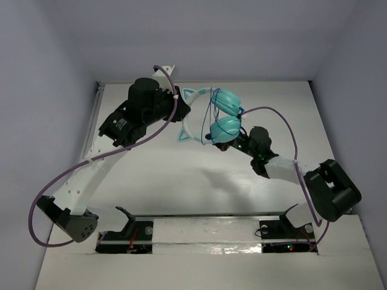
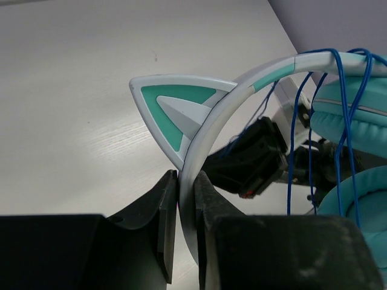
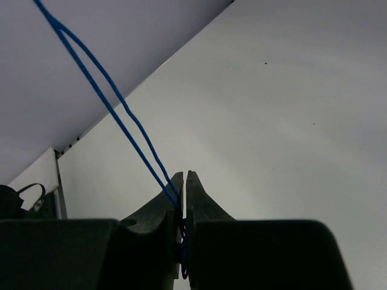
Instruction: Wrap the headphones
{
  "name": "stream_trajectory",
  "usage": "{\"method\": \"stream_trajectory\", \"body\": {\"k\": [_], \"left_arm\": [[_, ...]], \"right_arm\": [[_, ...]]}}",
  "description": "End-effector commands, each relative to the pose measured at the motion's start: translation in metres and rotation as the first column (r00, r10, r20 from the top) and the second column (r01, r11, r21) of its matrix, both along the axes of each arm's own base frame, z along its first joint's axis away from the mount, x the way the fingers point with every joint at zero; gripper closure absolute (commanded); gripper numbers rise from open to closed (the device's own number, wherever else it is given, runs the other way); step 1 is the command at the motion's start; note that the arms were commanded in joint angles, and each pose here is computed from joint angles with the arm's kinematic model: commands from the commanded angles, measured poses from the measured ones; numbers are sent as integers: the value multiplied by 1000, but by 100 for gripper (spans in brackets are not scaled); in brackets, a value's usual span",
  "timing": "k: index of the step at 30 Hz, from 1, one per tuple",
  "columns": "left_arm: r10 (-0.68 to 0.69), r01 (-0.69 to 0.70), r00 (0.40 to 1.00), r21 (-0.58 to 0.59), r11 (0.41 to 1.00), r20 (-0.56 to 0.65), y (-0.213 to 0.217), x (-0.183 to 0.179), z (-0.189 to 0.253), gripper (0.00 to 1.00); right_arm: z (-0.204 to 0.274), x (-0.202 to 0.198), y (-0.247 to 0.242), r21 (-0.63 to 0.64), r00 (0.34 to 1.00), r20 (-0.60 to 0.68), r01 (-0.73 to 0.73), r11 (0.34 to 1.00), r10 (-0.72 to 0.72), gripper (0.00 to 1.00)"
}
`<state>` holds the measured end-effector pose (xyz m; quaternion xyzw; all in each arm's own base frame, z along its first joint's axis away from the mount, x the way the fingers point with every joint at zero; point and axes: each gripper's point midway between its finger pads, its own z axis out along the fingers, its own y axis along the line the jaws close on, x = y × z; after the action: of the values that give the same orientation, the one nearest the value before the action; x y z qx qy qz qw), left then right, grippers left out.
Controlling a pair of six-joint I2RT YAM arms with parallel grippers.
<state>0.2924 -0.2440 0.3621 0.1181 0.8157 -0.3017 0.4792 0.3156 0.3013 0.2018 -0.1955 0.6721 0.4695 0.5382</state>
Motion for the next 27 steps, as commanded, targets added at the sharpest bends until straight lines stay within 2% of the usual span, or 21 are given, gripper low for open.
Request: {"method": "stream_trajectory", "body": {"k": [1,8,12,15,17,22,23,25,26,27], "left_arm": [[107,-84,983,-154,985,151,7,29,67,100],[180,-154,977,-204,967,117,15,69,54,100],[103,-78,991,-262,962,84,-4,71,43,100],[57,-12,991,-347,938,119,-9,61,62,100],[69,-19,990,-357,934,126,-7,60,69,100],[227,-177,969,-366,913,98,9,86,49,100],[246,-205,967,-359,911,71,8,93,29,100],[315,-270,947,-374,887,63,15,105,16,100],[322,-290,946,-355,889,33,15,108,-8,100],[383,-349,923,-351,869,29,24,114,-18,100]], "right_arm": [[16,-8,-8,104,1000,-8,25,994,-24,99],[-1,-17,-10,136,991,-132,36,990,-17,100],[-9,-18,-1,111,988,-156,38,993,-20,100],[-27,-7,0,63,976,-203,90,994,-76,100],[-29,-11,4,65,974,-218,79,995,-63,100],[-30,-31,28,72,964,-267,28,997,-7,100],[-30,-32,28,94,952,-306,38,995,-8,100],[-27,-39,30,139,940,-341,36,990,14,100],[-31,-43,29,164,918,-397,50,985,20,100],[-31,-45,29,176,910,-414,51,983,27,100]]}}
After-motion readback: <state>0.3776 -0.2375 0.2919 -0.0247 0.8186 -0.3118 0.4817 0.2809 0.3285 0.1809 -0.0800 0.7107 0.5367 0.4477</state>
